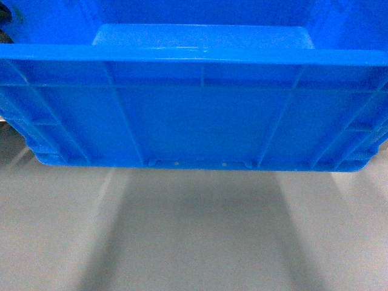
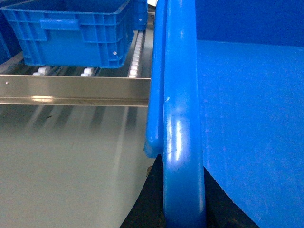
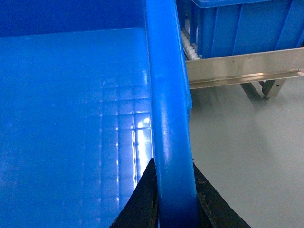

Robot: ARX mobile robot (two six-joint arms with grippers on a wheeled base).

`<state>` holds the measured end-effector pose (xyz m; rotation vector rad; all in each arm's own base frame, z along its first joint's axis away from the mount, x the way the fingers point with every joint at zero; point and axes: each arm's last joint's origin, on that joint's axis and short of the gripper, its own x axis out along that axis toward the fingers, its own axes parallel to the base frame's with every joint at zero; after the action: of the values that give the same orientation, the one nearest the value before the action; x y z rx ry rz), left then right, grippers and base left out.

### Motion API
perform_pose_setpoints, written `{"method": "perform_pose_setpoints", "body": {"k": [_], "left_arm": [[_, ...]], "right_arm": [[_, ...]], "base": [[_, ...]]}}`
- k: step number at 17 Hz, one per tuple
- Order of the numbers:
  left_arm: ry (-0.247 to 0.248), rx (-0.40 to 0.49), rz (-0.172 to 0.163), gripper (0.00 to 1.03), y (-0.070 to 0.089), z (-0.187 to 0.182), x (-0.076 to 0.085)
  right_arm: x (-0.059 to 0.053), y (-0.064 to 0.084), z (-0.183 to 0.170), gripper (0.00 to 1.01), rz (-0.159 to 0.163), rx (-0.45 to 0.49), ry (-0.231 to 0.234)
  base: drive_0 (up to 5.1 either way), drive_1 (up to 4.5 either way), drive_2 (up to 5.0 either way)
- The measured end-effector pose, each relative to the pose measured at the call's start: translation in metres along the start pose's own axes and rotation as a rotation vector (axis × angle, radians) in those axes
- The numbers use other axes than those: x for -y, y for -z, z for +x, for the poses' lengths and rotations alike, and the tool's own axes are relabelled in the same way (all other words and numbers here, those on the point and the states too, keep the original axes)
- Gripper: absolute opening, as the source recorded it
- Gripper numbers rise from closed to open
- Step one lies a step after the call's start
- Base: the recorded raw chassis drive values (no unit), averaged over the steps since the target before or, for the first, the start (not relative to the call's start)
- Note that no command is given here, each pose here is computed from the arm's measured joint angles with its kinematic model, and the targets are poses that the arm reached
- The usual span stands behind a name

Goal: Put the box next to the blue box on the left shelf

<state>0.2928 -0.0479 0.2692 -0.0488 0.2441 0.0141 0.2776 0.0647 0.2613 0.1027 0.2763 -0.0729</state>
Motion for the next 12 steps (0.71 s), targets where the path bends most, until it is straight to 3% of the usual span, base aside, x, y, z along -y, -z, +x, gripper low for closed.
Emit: {"method": "perform_pose_setpoints", "body": {"k": [12], "left_arm": [[0.0,0.003,-0.002,0.08,-0.0004,0.0,0.0]], "right_arm": [[0.0,0.0,0.0001,0.1,0.0,0.001,0.0]], "base": [[0.1,4.15,-3.9]]}}
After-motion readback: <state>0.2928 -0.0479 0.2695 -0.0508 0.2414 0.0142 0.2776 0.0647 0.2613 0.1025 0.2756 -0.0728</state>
